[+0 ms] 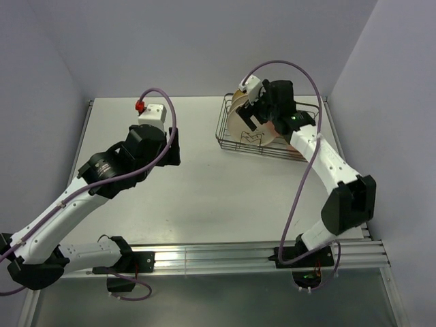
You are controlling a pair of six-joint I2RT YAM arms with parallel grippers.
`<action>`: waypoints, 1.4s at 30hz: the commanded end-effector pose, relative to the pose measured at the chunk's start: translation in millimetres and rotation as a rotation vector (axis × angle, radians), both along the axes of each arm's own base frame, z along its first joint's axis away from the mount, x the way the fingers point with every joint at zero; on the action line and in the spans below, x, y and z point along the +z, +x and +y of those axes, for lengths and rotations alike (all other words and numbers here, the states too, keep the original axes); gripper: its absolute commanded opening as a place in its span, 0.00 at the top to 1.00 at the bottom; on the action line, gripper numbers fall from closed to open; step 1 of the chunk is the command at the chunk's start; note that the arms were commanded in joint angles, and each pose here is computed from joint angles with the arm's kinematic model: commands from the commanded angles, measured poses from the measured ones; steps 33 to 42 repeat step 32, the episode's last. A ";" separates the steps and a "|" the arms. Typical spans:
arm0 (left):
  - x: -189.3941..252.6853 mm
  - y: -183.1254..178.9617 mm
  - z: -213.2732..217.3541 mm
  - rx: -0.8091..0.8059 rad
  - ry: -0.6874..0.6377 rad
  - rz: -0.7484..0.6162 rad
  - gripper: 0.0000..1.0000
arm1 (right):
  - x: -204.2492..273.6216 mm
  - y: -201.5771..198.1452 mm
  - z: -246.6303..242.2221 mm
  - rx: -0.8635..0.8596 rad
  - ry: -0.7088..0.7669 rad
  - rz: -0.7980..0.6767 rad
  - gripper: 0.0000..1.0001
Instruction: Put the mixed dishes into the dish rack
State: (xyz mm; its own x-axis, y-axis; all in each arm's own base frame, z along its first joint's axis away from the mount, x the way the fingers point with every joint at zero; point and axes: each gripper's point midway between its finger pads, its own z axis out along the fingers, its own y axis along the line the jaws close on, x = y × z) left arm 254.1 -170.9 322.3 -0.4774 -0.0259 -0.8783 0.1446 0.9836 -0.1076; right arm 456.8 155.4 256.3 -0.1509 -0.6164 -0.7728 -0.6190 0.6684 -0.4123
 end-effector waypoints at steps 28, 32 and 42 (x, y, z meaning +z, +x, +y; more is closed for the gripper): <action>-79.3 -80.2 -52.4 -0.356 -0.261 0.325 0.21 | -65.0 -199.0 -43.5 -1.001 0.843 0.304 0.00; -90.4 -95.5 -62.8 -0.407 -0.339 0.380 0.21 | -67.9 -218.3 -39.1 -0.977 0.991 0.362 0.00; -90.4 -95.5 -62.8 -0.407 -0.339 0.380 0.21 | -67.9 -218.3 -39.1 -0.977 0.991 0.362 0.00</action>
